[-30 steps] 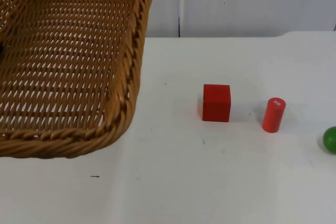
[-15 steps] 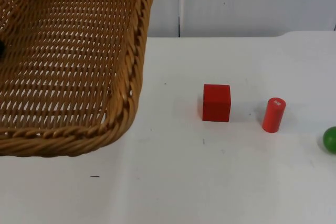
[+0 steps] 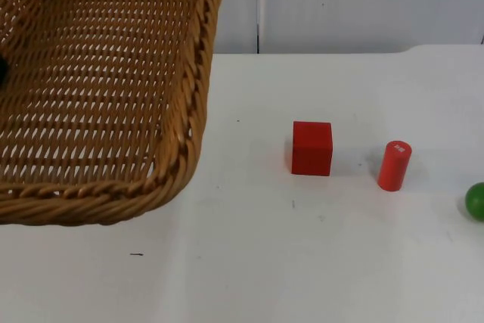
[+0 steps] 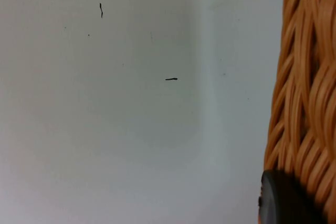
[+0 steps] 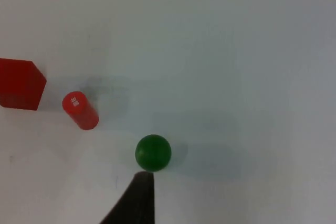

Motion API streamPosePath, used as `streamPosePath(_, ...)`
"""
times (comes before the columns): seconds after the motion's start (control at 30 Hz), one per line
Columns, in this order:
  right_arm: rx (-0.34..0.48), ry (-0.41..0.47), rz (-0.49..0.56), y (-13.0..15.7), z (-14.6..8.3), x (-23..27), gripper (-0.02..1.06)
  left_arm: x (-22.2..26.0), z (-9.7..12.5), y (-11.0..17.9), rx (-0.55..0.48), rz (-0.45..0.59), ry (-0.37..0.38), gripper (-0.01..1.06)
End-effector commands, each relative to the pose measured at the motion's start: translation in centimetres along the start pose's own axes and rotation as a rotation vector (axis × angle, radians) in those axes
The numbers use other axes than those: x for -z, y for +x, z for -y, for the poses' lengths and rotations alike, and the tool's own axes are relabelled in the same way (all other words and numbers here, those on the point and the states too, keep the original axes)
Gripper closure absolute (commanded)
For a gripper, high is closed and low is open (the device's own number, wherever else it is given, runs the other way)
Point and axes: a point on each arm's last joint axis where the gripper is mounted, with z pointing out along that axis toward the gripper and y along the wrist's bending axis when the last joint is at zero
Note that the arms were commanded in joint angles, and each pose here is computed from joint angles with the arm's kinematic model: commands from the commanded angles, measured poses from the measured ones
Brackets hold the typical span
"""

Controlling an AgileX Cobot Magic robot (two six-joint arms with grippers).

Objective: Pick up the basket with the left hand and place the object to the left of the red cylinder into the basket with the right hand.

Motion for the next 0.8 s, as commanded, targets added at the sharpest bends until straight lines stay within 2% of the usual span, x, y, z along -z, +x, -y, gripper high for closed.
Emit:
streamPosePath(0.0, -0.004, -0.002, -0.010, -0.8, 0.0, -0.8, -0.01, 0.3, 0.4, 0.1, 0.009, 0.012, 0.031, 1.05)
streamPosePath(0.3, 0.028, -0.004, -0.077, -2.3, 0.1, -3.2, -0.01, 0.3, 0.5, 0.1, 0.009, 0.013, 0.033, 1.05)
streamPosePath(0.77, 0.030, -0.014, -0.053, -7.5, 0.1, -5.5, -0.01, 0.3, 0.5, 0.1, 0.010, 0.013, 0.034, 1.05)
